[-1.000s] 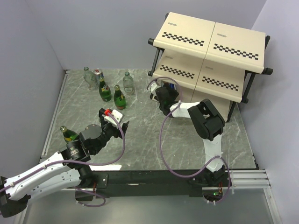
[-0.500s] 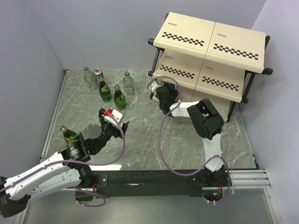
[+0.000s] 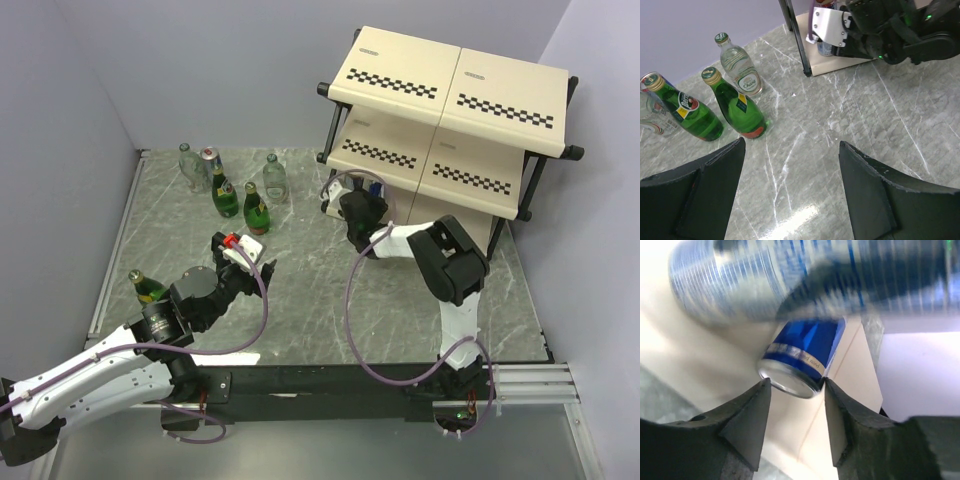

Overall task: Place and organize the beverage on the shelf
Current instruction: Adjust the drink on the shelf.

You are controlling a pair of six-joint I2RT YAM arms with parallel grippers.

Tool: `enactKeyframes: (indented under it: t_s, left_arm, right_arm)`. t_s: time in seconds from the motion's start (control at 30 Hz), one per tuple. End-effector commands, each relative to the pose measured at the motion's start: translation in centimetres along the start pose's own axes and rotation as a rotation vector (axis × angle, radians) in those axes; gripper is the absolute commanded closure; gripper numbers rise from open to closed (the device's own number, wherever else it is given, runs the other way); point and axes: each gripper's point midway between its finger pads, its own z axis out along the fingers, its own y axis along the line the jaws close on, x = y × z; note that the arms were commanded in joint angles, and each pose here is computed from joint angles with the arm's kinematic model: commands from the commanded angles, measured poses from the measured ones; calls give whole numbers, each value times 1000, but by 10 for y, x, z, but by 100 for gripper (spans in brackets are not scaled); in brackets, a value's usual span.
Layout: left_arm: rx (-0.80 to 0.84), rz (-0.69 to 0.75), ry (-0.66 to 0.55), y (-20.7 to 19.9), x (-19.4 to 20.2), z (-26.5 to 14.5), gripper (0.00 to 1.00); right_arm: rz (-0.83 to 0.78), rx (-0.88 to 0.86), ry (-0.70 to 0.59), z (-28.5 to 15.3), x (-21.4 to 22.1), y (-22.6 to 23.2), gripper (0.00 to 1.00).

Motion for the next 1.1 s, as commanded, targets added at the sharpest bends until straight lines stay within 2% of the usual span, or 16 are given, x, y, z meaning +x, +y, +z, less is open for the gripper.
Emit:
enactKeyframes:
  t_s: [0.0, 0.27, 0.43, 0.6, 0.63, 0.7, 0.73, 0.77, 0.9, 1.07]
  left_arm:
    - [7, -2, -26, 0, -7, 0, 19]
    - [9, -2, -24, -1, -7, 1, 19]
    - [8, 0, -23, 0, -6, 0, 19]
    - [11, -2, -24, -1, -7, 0, 19]
    - [9, -1, -23, 0, -7, 0, 19]
    - [12, -2, -24, -1, -7, 0, 19]
    - [14, 0, -23, -1, -7, 1, 19]
    - [12, 0, -24, -1, -7, 0, 19]
    - [11, 0, -24, 0, -7, 0, 19]
    - [15, -2, -24, -1, -7, 0, 19]
  right_arm:
    - [57, 38, -25, -17, -4, -22, 65]
    - [72, 18, -49, -43, 2, -28, 66]
    - [78, -20, -44, -52, 5, -23, 71]
    - [88, -20, -56, -58, 6, -27, 72]
    - [100, -19, -63, -59, 2, -30, 69]
    - [129, -32, -52, -57, 0, -28, 57]
    - [150, -27, -60, -56, -9, -32, 47]
    - [149, -36, -53, -53, -11, -27, 45]
    - [142, -12, -74, -49, -25, -21, 41]
    - [170, 19, -86, -40, -40, -21, 44]
